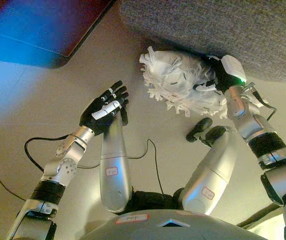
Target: Pick up the pillow and put it on the sofa.
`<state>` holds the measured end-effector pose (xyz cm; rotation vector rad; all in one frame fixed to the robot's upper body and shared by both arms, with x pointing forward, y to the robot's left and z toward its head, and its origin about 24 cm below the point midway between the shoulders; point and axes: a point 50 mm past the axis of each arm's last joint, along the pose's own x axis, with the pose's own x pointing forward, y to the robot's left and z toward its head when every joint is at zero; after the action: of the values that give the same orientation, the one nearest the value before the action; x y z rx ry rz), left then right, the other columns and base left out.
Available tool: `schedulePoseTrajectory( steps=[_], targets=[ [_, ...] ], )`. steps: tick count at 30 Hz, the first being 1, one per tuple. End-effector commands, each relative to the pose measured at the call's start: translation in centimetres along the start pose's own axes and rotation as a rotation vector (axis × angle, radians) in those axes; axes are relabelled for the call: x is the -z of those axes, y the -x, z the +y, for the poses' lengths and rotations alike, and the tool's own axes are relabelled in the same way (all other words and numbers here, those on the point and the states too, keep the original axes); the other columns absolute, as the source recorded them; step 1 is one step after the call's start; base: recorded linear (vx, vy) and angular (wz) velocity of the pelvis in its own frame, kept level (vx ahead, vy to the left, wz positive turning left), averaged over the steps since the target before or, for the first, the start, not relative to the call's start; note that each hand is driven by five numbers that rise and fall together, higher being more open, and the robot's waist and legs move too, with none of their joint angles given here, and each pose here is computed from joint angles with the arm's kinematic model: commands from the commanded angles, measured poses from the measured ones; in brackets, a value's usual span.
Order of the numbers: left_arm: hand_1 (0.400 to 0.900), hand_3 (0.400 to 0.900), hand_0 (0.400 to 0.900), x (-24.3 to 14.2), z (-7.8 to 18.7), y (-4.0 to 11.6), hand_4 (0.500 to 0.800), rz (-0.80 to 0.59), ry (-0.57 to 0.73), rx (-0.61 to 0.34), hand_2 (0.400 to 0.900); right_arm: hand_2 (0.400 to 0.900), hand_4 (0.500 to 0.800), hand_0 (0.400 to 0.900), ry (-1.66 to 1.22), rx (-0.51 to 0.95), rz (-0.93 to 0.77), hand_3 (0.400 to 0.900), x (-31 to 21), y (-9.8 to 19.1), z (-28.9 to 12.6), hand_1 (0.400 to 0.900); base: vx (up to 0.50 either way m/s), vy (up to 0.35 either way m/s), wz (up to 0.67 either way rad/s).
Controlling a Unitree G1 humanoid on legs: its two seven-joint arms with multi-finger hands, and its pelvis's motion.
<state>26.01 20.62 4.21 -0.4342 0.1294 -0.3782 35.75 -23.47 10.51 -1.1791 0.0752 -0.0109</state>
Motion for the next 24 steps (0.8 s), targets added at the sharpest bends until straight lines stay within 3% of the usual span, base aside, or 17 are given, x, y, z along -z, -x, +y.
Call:
schedulePoseTrajectory(
  steps=[1,9,10,11,12,24],
  targets=[
    [0.900,0.900,0.900,0.2,-1.4,-0.4,0.800,0.043,-0.034,0.029,0.900,0.900,0.800,0.900,0.021,-0.003,0.114,0.900,0.7,-1.4,-3.2,0.900,0.033,-0.023,0.17],
    [0.900,0.900,0.900,0.5,-1.3,-0.2,0.800,0.115,-0.097,0.048,0.900,0.900,0.800,0.900,-0.027,-0.131,0.314,0.900,2.0,-2.3,-3.0,0.900,0.026,-0.024,0.14],
    [0.900,0.900,0.900,0.5,-1.4,-0.2,0.800,0.120,-0.102,0.057,0.900,0.843,0.766,0.843,-0.030,-0.158,0.340,0.843,2.3,-2.3,-2.8,0.843,0.012,-0.013,0.08],
    [0.900,0.900,0.900,0.4,-1.6,-0.2,0.800,0.125,-0.112,0.067,0.900,0.459,0.535,0.459,-0.035,-0.184,0.367,0.459,2.6,-2.2,-2.4,0.459,0.009,-0.014,0.08],
    [0.900,0.900,0.900,0.4,-1.7,-0.2,0.800,0.130,-0.119,0.073,0.900,0.400,0.500,0.400,-0.038,-0.199,0.383,0.400,2.8,-2.2,-2.3,0.400,0.013,-0.012,0.08],
    [0.900,0.900,0.900,0.9,-2.4,-0.2,0.800,0.131,-0.090,0.077,0.900,0.400,0.500,0.400,-0.143,-0.182,0.402,0.400,2.0,-2.6,-1.4,0.400,0.006,0.025,-0.02]
  ],
)
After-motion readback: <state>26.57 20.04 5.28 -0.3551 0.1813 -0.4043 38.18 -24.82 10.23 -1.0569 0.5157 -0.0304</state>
